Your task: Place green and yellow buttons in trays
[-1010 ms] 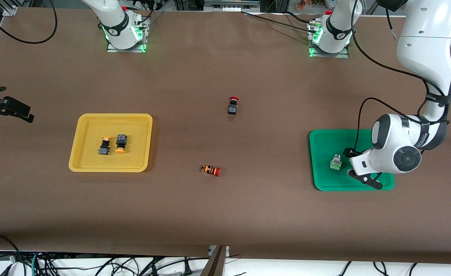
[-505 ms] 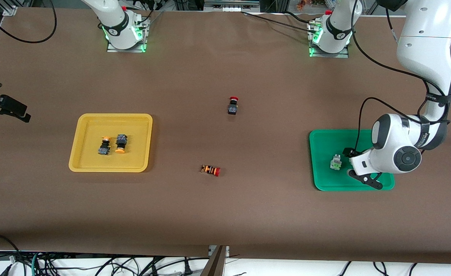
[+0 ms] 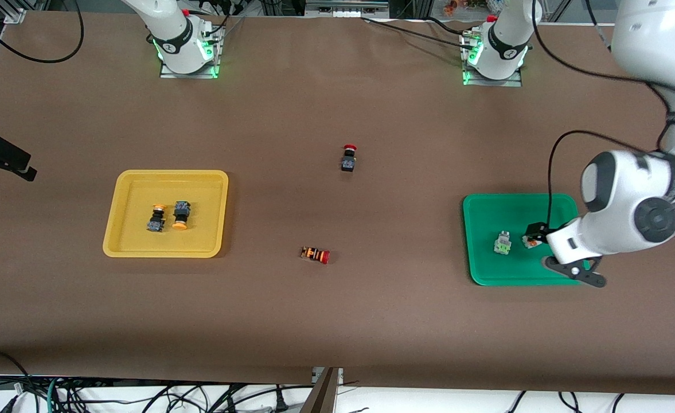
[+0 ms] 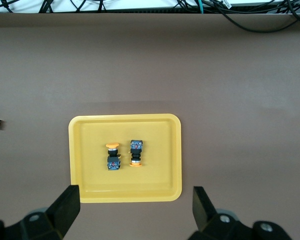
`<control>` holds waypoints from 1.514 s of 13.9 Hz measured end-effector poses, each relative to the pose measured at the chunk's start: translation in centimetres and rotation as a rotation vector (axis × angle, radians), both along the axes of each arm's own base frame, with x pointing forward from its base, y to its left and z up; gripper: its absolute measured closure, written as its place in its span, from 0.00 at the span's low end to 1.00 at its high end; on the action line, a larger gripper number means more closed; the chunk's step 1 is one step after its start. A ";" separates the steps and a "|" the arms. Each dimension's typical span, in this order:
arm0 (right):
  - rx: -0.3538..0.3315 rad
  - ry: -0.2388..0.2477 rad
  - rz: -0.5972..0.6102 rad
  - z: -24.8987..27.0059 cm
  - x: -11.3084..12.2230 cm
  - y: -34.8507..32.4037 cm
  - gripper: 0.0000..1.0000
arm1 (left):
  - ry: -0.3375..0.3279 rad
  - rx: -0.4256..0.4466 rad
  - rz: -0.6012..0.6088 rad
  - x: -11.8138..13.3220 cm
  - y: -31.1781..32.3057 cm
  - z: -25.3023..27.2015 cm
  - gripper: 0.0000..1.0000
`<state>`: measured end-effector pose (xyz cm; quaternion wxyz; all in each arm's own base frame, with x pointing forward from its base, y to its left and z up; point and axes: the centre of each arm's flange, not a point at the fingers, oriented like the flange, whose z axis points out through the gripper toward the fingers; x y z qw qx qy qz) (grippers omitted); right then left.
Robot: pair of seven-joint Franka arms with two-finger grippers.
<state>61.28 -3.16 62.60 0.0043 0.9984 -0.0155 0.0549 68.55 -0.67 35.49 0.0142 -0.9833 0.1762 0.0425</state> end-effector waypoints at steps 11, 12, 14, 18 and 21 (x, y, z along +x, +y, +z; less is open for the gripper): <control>-0.014 0.044 -0.010 -4.3 2.4 -0.5 0.01 | -0.024 0.040 0.372 -4.2 -5.2 22.1 0.00; -0.016 0.041 -0.010 -4.7 2.7 -0.4 0.00 | -0.017 0.034 0.380 -4.8 -5.2 22.9 0.00; -0.017 0.034 -0.011 -4.5 2.8 -0.5 0.00 | -0.009 0.034 0.387 -5.2 -5.2 23.3 0.00; -0.016 0.021 -0.011 -3.7 2.6 -0.5 0.00 | 0.016 0.038 0.389 -5.8 -5.1 23.4 0.00; -0.015 0.020 -0.001 -3.7 2.6 0.1 0.00 | 0.027 0.035 0.394 -6.7 -4.8 23.7 0.00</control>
